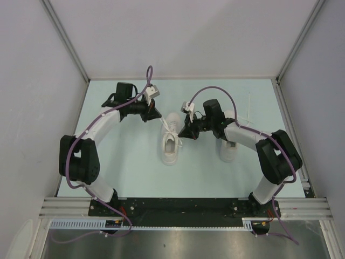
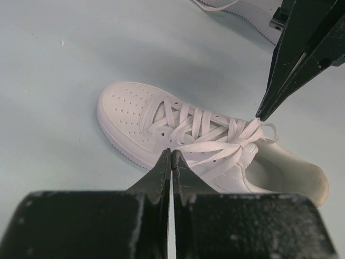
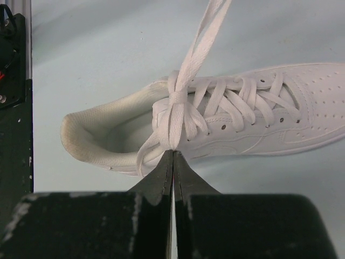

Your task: Tie the shoes

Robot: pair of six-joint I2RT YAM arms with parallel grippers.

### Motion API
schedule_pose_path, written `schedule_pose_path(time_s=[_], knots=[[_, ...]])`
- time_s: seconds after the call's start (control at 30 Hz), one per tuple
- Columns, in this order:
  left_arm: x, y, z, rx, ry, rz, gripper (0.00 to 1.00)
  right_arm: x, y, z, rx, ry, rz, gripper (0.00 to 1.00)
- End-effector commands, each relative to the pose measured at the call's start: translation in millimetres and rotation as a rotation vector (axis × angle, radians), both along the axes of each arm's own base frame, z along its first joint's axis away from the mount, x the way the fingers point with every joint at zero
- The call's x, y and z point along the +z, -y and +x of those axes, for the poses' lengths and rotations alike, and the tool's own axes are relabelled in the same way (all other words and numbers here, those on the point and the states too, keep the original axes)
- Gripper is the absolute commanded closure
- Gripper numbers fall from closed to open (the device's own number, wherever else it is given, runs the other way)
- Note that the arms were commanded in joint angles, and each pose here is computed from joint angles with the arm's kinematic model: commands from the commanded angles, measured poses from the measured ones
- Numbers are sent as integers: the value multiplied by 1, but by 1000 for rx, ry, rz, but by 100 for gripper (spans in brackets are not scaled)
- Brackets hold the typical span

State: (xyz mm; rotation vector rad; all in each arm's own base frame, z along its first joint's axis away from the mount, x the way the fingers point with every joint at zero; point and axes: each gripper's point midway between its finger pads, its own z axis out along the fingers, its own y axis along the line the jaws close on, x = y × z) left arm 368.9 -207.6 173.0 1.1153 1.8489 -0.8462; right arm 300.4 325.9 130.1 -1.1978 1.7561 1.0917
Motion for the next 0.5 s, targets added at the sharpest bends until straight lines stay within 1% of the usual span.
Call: schedule_pose_path(time_s=[0.0, 0.27, 0.4, 0.47], knots=[[15, 7, -1, -31, 52, -25, 97, 26, -2, 11, -21, 47, 36, 100], [15, 6, -9, -29, 48, -33, 98, 28, 7, 12, -36, 38, 29, 100], [18, 8, -11, -37, 51, -40, 98, 23, 14, 9, -29, 25, 4, 100], [19, 10, -12, -50, 50, -45, 98, 16, 19, 2, -23, -8, -24, 100]])
